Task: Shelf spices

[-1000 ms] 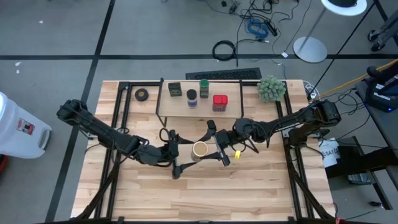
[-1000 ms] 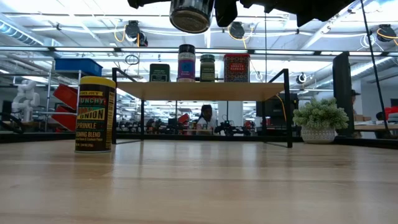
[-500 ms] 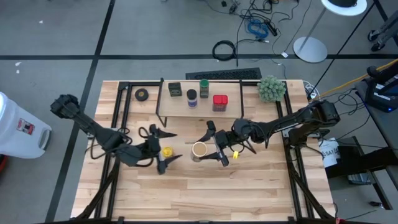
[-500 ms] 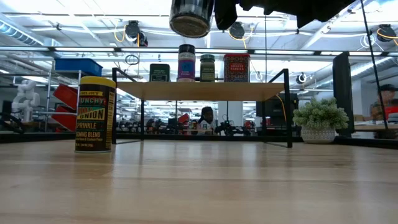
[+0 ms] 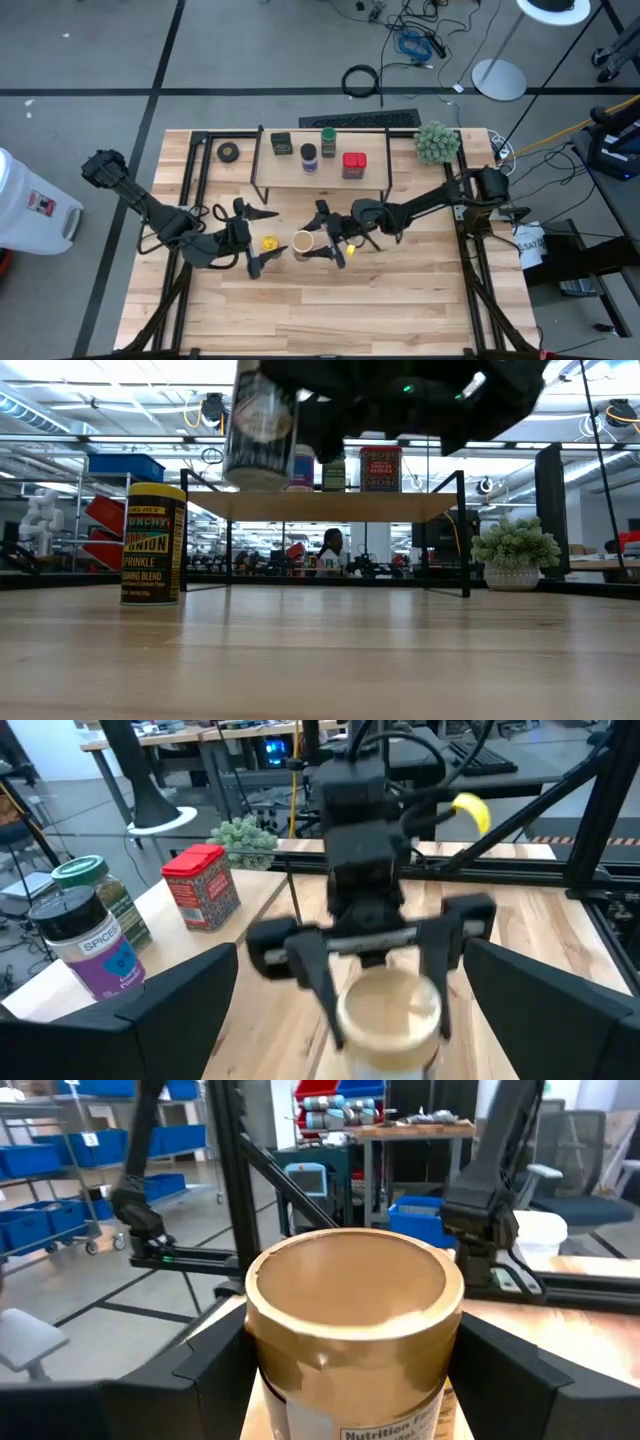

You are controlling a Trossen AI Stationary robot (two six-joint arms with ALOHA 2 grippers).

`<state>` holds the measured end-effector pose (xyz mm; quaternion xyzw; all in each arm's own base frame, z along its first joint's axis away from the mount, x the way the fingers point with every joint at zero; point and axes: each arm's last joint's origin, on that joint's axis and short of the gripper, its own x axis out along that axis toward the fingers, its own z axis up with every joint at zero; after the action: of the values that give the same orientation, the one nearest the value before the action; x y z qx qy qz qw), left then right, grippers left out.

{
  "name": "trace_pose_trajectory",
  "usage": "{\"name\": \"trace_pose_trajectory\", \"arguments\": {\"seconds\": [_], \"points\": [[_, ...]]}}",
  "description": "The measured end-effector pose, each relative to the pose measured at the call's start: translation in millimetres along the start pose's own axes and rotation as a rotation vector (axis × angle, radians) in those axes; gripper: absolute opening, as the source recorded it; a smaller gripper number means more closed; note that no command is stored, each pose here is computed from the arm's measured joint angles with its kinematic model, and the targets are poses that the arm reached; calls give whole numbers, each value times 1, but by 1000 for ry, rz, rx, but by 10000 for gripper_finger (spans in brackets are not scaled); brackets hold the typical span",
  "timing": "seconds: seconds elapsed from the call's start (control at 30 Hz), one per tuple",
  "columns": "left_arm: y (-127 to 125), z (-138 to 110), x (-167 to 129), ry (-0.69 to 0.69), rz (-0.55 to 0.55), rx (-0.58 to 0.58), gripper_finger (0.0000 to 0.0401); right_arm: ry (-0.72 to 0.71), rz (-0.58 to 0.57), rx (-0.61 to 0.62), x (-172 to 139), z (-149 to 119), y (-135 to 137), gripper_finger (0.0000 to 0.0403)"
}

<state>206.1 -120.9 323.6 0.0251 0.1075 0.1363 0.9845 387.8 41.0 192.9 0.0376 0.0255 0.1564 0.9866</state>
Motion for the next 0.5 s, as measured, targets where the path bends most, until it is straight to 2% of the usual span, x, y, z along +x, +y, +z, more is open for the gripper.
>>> {"name": "trace_pose_trajectory", "arguments": {"seconds": [0.27, 0.5], "points": [[1, -4, 0, 24, 18, 22, 398, 77, 1, 11, 36, -21, -10, 270], [0, -4, -1, 27, 12, 15, 398, 124, -12, 13, 44, -28, -16, 270]]}}
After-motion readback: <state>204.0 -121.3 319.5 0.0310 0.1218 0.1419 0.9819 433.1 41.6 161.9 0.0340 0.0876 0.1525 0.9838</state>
